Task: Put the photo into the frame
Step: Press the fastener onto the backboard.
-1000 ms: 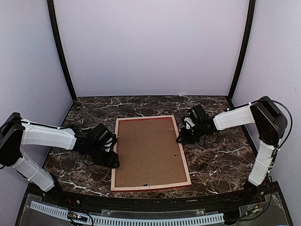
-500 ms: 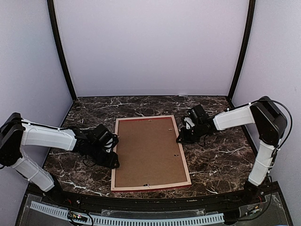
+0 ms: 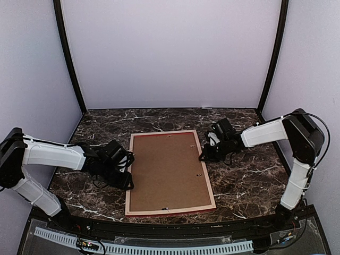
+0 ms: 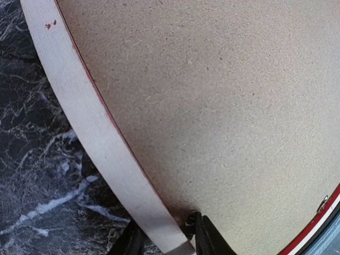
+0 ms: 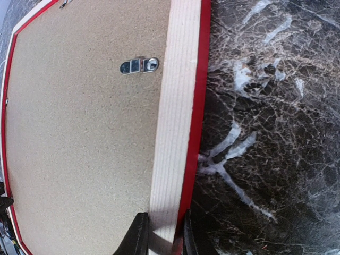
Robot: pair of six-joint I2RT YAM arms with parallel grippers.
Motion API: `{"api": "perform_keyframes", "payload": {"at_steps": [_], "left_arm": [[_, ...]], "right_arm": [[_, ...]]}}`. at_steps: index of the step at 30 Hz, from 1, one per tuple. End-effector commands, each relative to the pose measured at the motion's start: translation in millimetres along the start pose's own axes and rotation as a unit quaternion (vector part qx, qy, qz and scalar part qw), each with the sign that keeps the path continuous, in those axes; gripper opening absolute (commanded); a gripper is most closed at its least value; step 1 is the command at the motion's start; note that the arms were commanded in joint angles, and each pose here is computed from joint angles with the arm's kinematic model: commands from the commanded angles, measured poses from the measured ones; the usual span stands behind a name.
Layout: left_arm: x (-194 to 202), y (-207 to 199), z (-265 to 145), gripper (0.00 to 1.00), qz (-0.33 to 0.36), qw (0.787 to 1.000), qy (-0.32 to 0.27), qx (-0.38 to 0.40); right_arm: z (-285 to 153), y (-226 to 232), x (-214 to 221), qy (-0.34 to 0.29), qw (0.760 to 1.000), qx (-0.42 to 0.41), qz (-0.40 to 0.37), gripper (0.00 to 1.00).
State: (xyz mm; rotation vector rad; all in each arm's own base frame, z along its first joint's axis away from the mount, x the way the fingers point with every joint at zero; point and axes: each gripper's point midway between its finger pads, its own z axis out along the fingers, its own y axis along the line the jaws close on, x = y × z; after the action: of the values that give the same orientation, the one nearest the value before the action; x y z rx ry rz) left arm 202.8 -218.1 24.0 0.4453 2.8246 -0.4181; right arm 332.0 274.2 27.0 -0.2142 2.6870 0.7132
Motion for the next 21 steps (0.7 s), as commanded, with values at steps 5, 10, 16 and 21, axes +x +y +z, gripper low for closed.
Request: {"api": "perform_keyframes", "payload": {"at_steps": [5,10,16,21], "left_arm": [[10.6,6.6,-11.3,0.54,0.012,1.0,0.011,-0.011],[-3.9,-3.3,-20.0,0.69,0.005,1.0,-0.017,0.009],[-24.1,-0.2,-21.9,0.73,-0.009,0.999,-0.036,0.001],[-44.6,22.8,-18.9,0.71,-0.057,0.997,-0.05,-0.016]], "right_arm": [[10.2,-7.4,20.1,0.036,0.999,0.003,-0.003,0.1],[8.3,-6.8,18.9,0.035,0.999,0.004,-0.005,0.1],[3.1,-3.8,15.3,0.028,1.0,0.002,-0.007,0.15],[1.5,-2.5,15.8,0.027,1.0,0.001,-0.008,0.17]]}}
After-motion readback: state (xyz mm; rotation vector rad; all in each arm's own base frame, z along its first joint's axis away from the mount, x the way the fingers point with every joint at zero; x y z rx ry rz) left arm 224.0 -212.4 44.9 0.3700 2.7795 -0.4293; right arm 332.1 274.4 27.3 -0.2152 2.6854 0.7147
